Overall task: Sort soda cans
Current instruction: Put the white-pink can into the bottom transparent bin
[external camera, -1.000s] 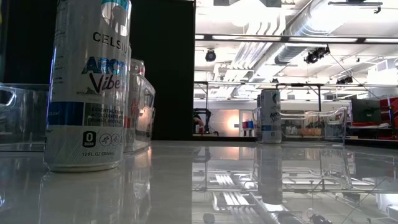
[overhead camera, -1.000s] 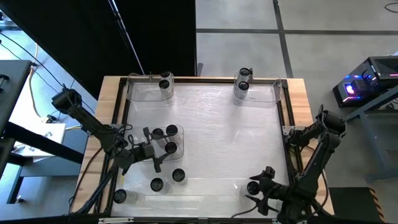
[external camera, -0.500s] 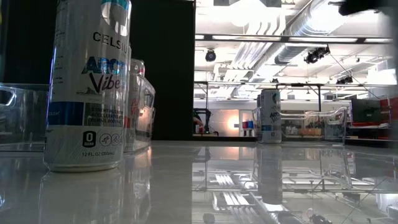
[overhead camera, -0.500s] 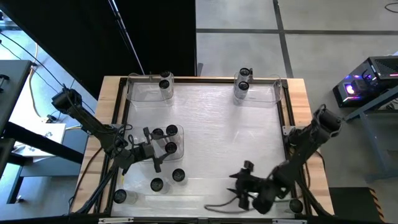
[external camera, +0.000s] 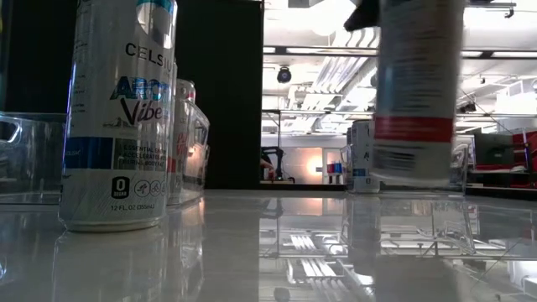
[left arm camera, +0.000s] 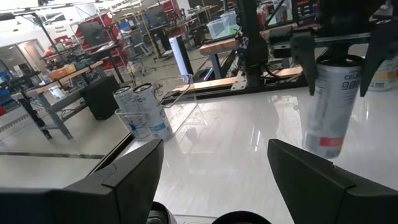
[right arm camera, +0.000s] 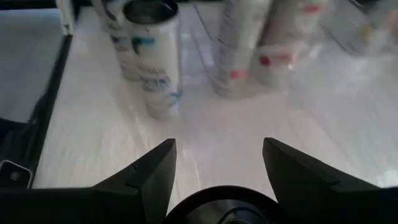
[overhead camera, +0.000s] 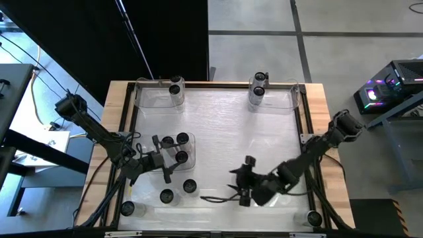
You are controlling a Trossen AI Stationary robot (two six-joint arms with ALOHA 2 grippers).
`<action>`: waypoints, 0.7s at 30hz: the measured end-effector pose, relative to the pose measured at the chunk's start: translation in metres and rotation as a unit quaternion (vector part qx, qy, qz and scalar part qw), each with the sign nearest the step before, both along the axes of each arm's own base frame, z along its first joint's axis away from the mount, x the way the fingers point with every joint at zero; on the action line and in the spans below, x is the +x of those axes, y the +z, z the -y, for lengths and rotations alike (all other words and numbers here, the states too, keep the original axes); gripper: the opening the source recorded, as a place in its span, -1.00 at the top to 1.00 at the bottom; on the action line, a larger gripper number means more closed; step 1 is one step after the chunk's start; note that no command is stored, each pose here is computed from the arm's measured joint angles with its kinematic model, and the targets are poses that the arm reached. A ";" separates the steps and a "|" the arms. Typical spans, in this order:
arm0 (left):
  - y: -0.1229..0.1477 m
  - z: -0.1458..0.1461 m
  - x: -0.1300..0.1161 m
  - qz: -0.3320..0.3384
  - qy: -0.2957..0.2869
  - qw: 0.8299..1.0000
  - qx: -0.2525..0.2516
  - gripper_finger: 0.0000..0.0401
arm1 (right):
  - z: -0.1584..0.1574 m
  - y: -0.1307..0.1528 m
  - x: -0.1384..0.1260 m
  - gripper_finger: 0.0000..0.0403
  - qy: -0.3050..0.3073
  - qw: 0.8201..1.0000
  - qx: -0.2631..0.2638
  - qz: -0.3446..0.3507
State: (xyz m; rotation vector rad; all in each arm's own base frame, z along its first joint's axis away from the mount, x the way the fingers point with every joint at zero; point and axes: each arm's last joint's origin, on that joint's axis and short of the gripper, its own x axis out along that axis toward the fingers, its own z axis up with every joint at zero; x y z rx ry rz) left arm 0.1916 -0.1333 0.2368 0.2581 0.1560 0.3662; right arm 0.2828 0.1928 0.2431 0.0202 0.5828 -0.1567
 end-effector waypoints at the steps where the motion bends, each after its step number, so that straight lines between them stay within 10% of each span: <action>1: 0.000 0.000 0.000 0.000 0.000 1.000 0.000 -0.41 | 0.004 0.001 0.005 -0.09 0.010 1.000 -0.001 0.003; 21: -0.001 0.001 -0.001 0.001 -0.004 1.000 -0.010 -0.41 | 0.052 -0.027 0.073 -0.09 0.105 0.994 0.042 0.014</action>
